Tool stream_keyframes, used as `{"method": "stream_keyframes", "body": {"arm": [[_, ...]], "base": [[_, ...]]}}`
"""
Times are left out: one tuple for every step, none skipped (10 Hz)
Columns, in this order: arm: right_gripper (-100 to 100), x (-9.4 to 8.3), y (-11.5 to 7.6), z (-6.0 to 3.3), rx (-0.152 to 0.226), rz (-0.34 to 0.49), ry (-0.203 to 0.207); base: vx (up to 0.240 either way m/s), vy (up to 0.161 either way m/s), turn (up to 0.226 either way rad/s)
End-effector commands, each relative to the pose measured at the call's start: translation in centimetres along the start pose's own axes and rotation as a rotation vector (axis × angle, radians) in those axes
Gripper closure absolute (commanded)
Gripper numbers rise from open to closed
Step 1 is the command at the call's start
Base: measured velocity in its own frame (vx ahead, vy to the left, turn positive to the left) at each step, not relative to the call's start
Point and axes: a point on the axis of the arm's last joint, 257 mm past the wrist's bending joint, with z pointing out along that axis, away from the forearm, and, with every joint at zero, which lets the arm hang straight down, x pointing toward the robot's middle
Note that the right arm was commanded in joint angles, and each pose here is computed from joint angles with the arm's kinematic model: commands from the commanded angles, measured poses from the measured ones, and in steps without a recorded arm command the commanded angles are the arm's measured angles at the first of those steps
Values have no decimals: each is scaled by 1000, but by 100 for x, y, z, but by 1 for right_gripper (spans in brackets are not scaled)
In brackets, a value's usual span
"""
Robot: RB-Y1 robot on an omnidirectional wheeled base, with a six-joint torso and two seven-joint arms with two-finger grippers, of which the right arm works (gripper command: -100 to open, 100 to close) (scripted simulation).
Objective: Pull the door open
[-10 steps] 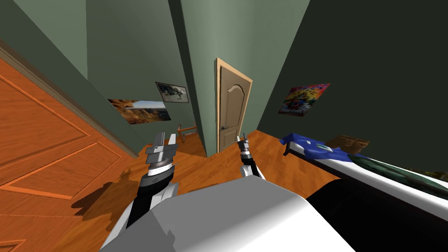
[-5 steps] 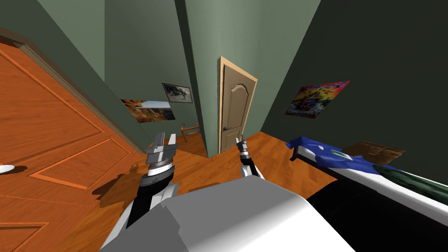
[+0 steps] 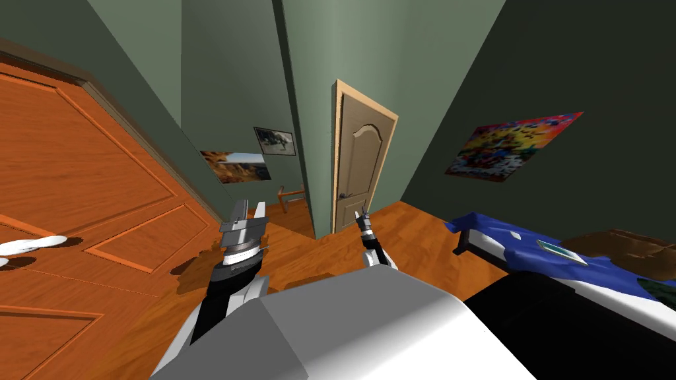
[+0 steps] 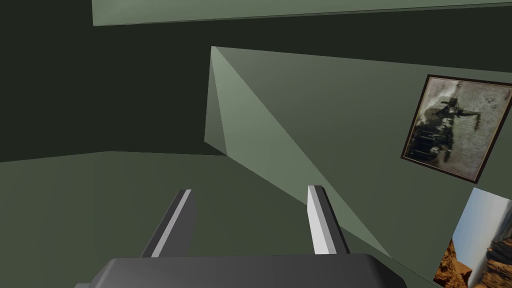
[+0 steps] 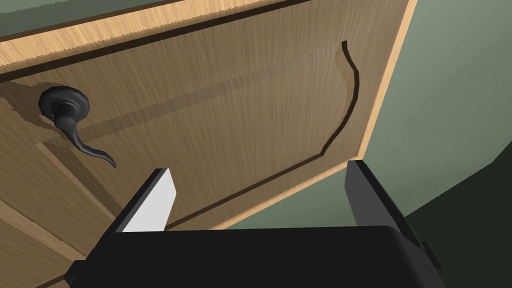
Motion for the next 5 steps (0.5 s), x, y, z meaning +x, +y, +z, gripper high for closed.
{"method": "stream_keyframes", "body": {"arm": [[-100,-49,-149,-22,32,-7,0],[-100,-82,-240,-39,51,-12,0],[-100,-117,-330,-57,70,-17,0],[-100,-155,-418,-77,89,-23,-1],[-100,-194,-504,-97,107,-29,-2]], "base": [[89,-65,148],[59,-74,152],[88,-66,127],[94,-69,135],[84,-82,158]]}}
